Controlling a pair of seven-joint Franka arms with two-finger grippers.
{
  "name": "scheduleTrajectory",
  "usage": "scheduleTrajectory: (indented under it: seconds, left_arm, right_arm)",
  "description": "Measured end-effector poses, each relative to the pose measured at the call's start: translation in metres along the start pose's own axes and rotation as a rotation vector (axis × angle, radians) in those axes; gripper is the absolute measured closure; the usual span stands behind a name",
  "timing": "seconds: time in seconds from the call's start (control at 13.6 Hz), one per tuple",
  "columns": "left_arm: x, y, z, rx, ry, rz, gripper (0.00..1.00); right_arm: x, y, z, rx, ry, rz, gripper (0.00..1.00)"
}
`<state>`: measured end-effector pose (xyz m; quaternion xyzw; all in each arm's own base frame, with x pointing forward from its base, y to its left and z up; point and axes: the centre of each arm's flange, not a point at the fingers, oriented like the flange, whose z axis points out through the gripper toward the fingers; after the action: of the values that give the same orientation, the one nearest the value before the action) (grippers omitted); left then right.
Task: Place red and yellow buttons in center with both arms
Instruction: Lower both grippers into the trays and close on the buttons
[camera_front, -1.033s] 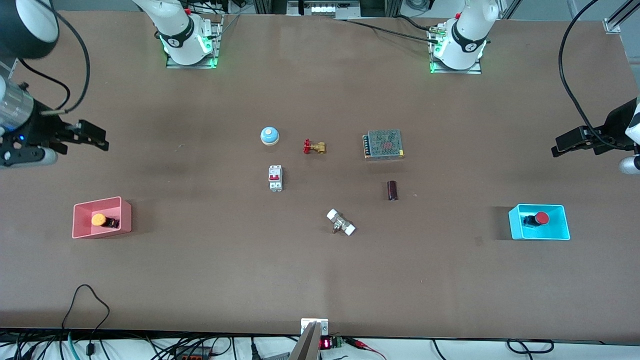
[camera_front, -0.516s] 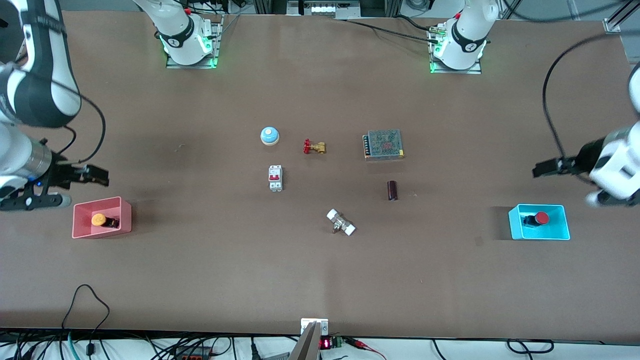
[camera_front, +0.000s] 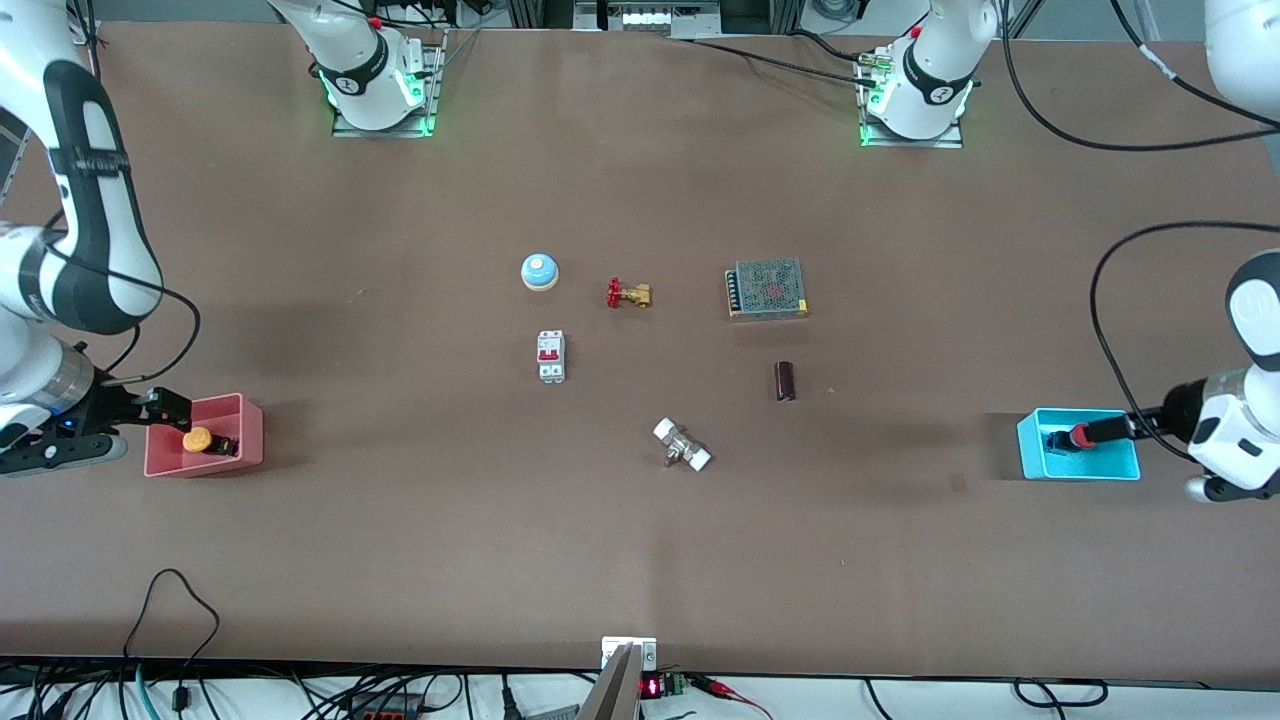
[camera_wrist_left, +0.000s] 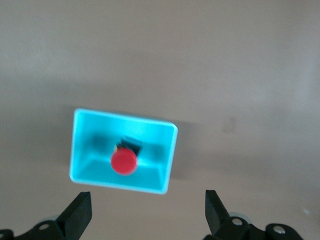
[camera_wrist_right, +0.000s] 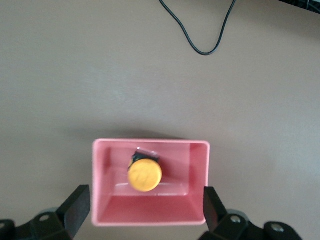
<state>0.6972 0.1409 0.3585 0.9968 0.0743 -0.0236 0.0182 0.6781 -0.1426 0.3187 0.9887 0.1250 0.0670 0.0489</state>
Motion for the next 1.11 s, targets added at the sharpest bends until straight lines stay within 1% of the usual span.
scheduleTrajectory:
  seconds: [0.22, 0.52, 0.66, 0.81, 0.96, 1.11]
  left_arm:
    - [0.01, -0.016, 0.034, 0.003, 0.017, 0.035, 0.0]
    - [0.011, -0.021, 0.076, -0.001, -0.026, 0.079, 0.0]
    - [0.01, -0.032, 0.094, -0.003, -0.041, 0.076, 0.0]
    - [0.007, -0.041, 0.111, -0.003, -0.034, 0.11, 0.0]
    - [0.004, -0.042, 0.125, -0.001, -0.027, 0.132, 0.0]
    - [-0.001, -0.04, 0.134, -0.005, -0.039, 0.135, 0.0]
  right_arm:
    - [-0.003, 0.0, 0.022, 0.011, 0.015, -0.012, 0.0]
    - [-0.004, -0.004, 0.043, 0.052, 0.023, 0.019, 0.0]
    - [-0.005, -0.005, 0.051, 0.054, 0.025, 0.021, 0.0]
    - [-0.005, -0.005, 0.058, 0.051, 0.031, 0.019, 0.0]
    - [-0.006, -0.006, 0.065, 0.05, 0.034, 0.013, 0.0]
    - [-0.007, -0.007, 0.072, 0.052, 0.031, 0.009, 0.0]
